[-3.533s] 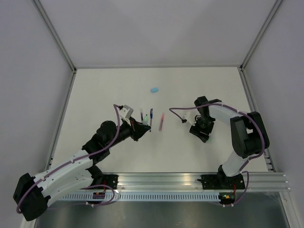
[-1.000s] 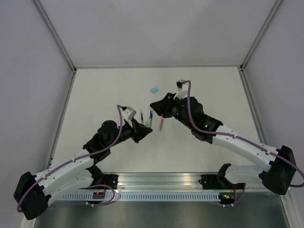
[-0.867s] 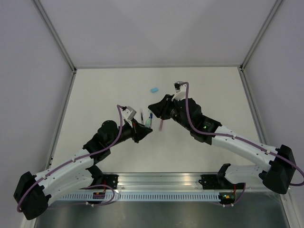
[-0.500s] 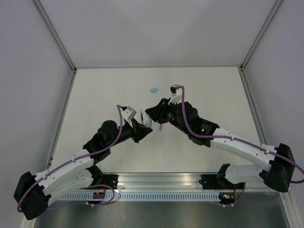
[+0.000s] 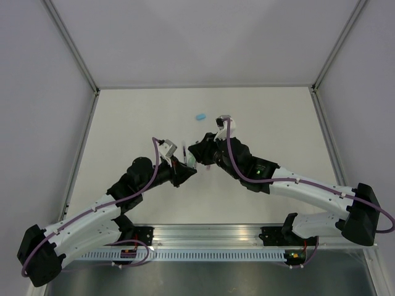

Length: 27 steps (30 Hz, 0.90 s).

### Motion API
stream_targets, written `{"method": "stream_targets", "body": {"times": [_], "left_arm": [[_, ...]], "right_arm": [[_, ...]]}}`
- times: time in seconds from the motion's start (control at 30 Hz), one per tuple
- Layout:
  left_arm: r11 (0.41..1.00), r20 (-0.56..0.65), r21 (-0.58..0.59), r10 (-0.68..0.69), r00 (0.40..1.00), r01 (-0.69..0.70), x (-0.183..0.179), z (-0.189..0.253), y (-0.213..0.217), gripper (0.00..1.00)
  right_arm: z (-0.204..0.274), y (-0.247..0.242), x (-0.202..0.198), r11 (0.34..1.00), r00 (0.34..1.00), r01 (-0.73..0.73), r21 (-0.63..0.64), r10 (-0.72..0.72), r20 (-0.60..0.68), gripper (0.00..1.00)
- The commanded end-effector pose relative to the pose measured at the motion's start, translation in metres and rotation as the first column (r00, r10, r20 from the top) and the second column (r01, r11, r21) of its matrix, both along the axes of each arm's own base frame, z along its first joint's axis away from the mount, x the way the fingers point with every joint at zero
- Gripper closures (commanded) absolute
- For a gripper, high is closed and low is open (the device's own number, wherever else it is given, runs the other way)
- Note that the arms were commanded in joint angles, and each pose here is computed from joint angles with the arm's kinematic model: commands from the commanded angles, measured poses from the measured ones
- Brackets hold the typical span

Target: Insert the pens into the pen caps

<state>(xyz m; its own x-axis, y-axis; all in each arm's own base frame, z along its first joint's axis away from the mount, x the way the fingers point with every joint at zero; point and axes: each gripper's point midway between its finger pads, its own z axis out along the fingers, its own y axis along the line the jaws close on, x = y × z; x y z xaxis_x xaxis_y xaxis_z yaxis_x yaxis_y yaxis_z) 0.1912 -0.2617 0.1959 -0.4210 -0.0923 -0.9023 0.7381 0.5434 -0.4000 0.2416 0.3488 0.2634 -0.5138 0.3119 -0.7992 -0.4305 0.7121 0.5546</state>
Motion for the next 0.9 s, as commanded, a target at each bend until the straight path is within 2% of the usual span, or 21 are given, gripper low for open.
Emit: {"method": "stream_targets", "body": {"times": [0.0, 0.2, 0.37, 0.67, 0.8, 0.83, 0.87], "left_arm": [[0.998, 0.109, -0.066, 0.021, 0.994, -0.014, 0.006, 0.032, 0.0, 0.98], [0.997, 0.118, -0.073, 0.048, 0.992, -0.039, 0.008, 0.033, 0.005, 0.98], [0.997, 0.116, -0.069, 0.044, 0.992, -0.037, 0.008, 0.032, 0.004, 0.98], [0.995, 0.13, -0.084, 0.055, 0.99, -0.044, 0.007, 0.037, 0.007, 0.98], [0.994, 0.135, -0.111, 0.029, 0.99, -0.014, 0.001, 0.039, 0.005, 0.98], [0.993, 0.14, -0.12, 0.012, 0.99, 0.005, -0.002, 0.04, 0.003, 0.98], [0.99, 0.155, -0.133, -0.027, 0.987, 0.048, -0.008, 0.045, -0.001, 0.98]], "right_arm": [[-0.013, 0.001, -0.005, 0.998, 1.0, -0.011, -0.066, 0.01, -0.021, 1.0], [-0.018, -0.002, -0.005, 0.997, 1.0, -0.001, -0.081, 0.0, -0.017, 1.0], [-0.026, 0.017, -0.023, 0.996, 0.996, -0.086, -0.038, 0.085, -0.031, 1.0], [-0.046, 0.028, -0.05, 0.992, 0.99, -0.128, -0.024, 0.126, -0.069, 1.0], [-0.054, 0.035, -0.064, 0.992, 0.989, -0.125, -0.033, 0.122, -0.084, 0.85], [-0.051, 0.036, -0.064, 0.993, 0.99, -0.115, -0.023, 0.112, -0.08, 0.75], [-0.048, 0.037, -0.065, 0.993, 0.99, -0.114, -0.012, 0.113, -0.08, 0.7]]}}
